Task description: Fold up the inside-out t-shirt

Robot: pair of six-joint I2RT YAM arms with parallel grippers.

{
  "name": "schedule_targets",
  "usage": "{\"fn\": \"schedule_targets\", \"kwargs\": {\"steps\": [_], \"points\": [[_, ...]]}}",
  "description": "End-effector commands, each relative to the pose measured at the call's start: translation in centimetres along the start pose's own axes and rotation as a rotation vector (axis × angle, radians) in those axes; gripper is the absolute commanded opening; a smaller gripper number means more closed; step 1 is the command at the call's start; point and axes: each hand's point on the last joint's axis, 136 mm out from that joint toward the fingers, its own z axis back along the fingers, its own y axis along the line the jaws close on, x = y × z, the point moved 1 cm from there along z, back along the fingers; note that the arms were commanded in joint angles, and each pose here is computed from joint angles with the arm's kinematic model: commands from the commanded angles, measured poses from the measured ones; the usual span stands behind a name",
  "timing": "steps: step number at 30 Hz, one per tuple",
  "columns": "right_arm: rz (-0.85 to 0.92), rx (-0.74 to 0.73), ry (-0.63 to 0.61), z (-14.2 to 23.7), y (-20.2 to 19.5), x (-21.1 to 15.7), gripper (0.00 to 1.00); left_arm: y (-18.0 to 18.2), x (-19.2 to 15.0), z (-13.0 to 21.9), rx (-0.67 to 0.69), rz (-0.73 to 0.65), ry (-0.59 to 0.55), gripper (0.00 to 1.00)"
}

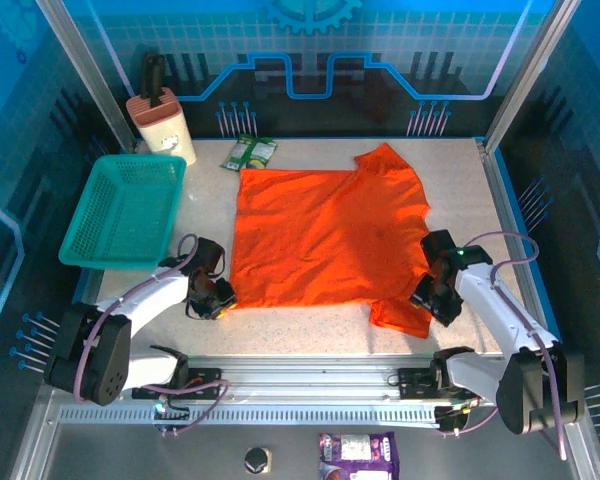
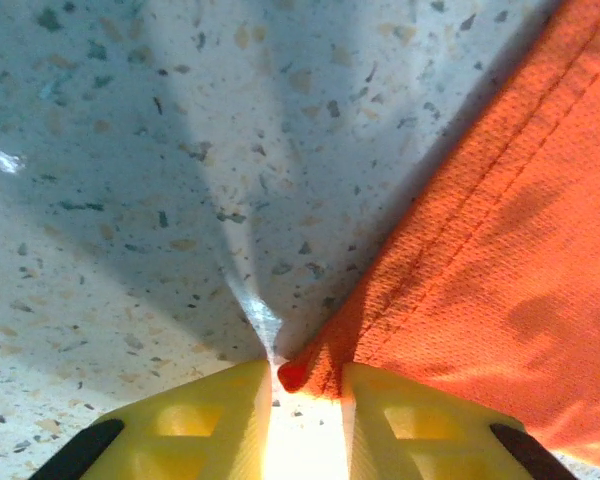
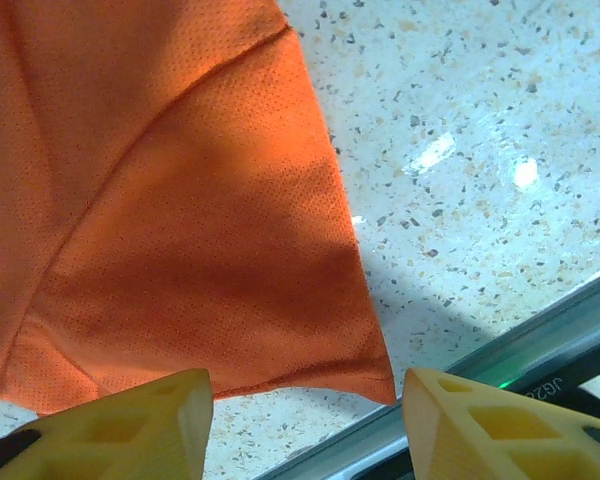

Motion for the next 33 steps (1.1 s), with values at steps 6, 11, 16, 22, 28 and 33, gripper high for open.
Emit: {"fn": "schedule_targets", "kwargs": {"steps": [6,11,16,22,28,33], "points": [[-0.08,-0.059,0.018,-0.7,-1.9,-1.4,0.53,1.0,-0.5,0.2,0.047,0.017,0.013,0.27],[-0.106,-0.058,0.043,-1.5,-2.1,-1.9,0.53,0.4,-0.4,0.0,0.03,0.015,0.02,0.2],[-0.154,-0.095,0.076,-2.2,-2.6,-2.5,0.53,-0.1,0.0,-0.1,0.026,0.003,0.018,0.08],[-0.222,-0.144,0.134,-3.5,-3.3,-3.6,0.53,-0.5,0.3,-0.2,0.022,-0.006,0.018,0.05],[-0.281,-0.102,0.116,-3.9,-2.9,-3.2,0.51,-0.7,0.4,-0.2,0.022,-0.007,0.022,0.05],[-0.356,-0.022,0.096,-3.9,-2.5,-3.1,0.48,-0.9,0.6,-0.1,0.021,-0.014,0.02,0.05]]}}
